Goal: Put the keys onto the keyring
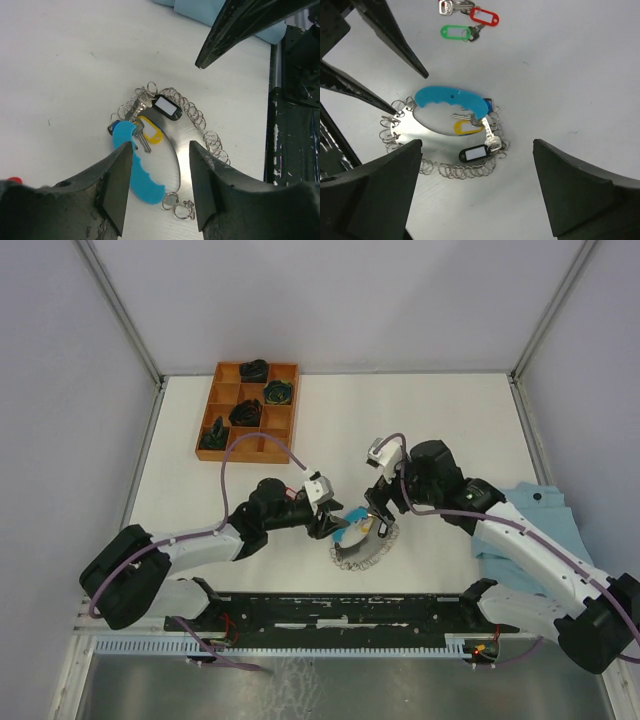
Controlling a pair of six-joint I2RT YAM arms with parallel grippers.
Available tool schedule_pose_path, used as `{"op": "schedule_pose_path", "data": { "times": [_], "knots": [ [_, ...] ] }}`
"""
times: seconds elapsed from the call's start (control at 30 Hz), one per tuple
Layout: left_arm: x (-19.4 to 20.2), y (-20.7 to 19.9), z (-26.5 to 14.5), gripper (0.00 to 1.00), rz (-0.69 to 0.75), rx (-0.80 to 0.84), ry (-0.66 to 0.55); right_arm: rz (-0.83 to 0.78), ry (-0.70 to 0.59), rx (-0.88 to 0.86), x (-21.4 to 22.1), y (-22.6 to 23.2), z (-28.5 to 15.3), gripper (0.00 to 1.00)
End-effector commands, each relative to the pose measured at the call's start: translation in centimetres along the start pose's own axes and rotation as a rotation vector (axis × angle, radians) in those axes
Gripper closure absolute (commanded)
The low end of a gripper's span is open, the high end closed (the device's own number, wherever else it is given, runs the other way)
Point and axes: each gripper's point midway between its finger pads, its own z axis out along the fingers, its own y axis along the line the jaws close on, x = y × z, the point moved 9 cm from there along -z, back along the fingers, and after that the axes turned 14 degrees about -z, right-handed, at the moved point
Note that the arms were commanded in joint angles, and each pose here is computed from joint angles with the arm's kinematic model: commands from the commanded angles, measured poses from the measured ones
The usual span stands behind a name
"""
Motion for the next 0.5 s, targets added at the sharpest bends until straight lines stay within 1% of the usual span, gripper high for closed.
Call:
{"op": "schedule_pose_path", "data": {
  "times": [0.0, 0.13, 0.3, 0.37, 0.47],
  "knots": [
    [-0.8, 0.7, 0.6, 0.42, -0.093, -0.103, -0.065, 0.386, 0.017, 0.135, -0.1, 0.4, 0.1, 0.00],
    [-0.1, 1.6, 0.6, 0.37, -0.133, -0.188, -0.031, 0.569, 0.067, 0.151, 0.3, 1.0, 0.6, 0.00],
    [1.2, 2.5, 0.8, 0.34, -0.201, -0.249, 0.010, 0.717, 0.080, 0.171, 1.5, 1.7, 1.9, 0.00],
    [1.8, 2.8, 0.9, 0.33, -0.226, -0.275, 0.026, 0.792, 0.143, 0.240, 2.3, 1.7, 2.3, 0.00],
    [2.7, 3.2, 0.9, 0.32, -0.263, -0.305, 0.051, 0.869, 0.226, 0.288, 3.1, 1.8, 2.6, 0.07]
  ]
}}
